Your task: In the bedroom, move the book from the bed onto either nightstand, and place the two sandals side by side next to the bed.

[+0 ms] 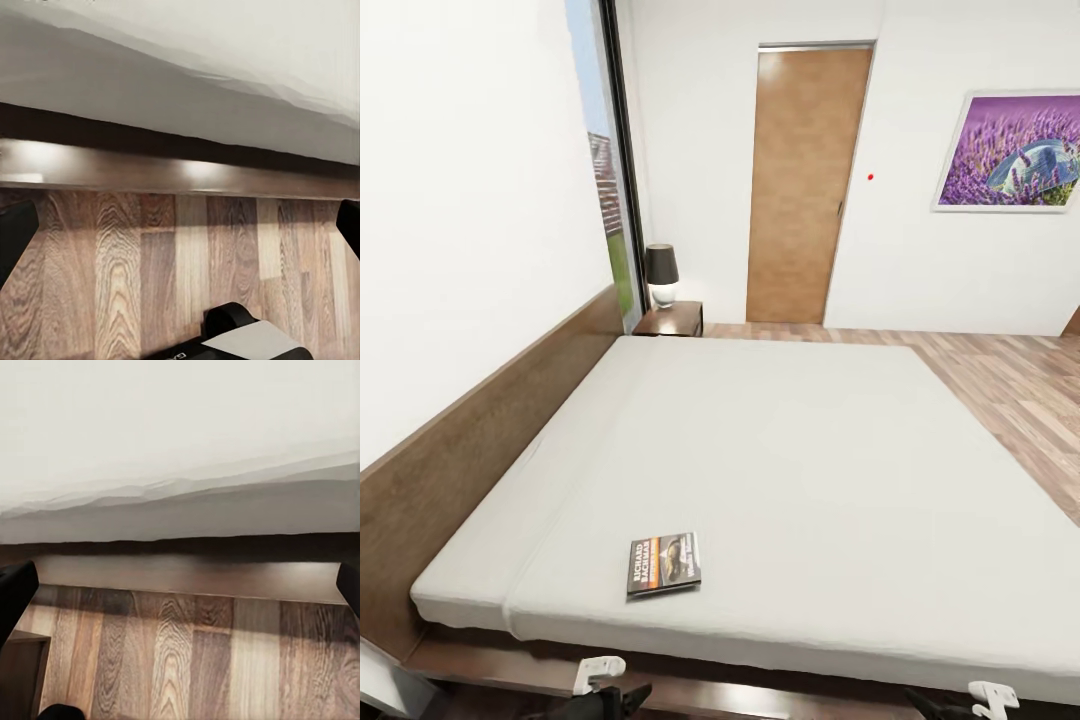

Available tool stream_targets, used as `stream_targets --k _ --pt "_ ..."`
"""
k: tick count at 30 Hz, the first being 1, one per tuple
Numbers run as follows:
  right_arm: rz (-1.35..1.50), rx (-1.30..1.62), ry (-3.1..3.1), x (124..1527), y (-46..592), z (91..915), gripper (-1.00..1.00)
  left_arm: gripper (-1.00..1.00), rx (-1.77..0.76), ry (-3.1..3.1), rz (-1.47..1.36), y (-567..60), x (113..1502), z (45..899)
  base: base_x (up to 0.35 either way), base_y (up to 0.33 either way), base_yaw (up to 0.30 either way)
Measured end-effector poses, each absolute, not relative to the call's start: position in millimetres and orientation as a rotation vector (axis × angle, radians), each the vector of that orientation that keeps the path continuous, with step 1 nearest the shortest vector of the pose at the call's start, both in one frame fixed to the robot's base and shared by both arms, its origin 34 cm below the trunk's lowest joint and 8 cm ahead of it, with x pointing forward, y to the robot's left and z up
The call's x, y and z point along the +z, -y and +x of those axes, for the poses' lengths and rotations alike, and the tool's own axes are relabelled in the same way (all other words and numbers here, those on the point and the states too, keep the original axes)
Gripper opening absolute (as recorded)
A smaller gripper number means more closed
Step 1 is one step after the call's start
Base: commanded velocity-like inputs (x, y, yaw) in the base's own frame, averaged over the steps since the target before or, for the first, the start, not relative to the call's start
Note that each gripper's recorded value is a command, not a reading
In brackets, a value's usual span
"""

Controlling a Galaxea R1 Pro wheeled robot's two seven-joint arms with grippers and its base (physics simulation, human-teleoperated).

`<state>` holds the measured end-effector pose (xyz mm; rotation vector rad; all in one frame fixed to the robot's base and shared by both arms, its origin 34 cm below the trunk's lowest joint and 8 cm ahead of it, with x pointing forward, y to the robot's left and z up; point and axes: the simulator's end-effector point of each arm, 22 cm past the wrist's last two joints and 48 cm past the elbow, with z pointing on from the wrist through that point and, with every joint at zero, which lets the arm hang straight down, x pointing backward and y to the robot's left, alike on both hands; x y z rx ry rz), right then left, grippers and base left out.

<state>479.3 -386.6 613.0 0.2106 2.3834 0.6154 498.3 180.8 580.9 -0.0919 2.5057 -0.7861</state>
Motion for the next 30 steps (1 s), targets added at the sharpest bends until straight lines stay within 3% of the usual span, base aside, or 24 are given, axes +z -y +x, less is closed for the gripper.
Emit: stream_targets --k 16,26,30 --pt "0.205 0.616 -2.383 613 386 480 1.00 1.00 -1.067 -2.321 0.030 -173 704 592 0.000 0.000 0.000" --pt "0.205 0.617 -2.383 613 386 480 1.00 1.00 -1.085 -2.260 0.050 -162 776 638 0.000 0.000 0.000" --pt "0.205 0.617 -2.383 613 386 480 1.00 1.00 -0.942 -2.260 0.024 -175 788 677 0.000 0.000 0.000"
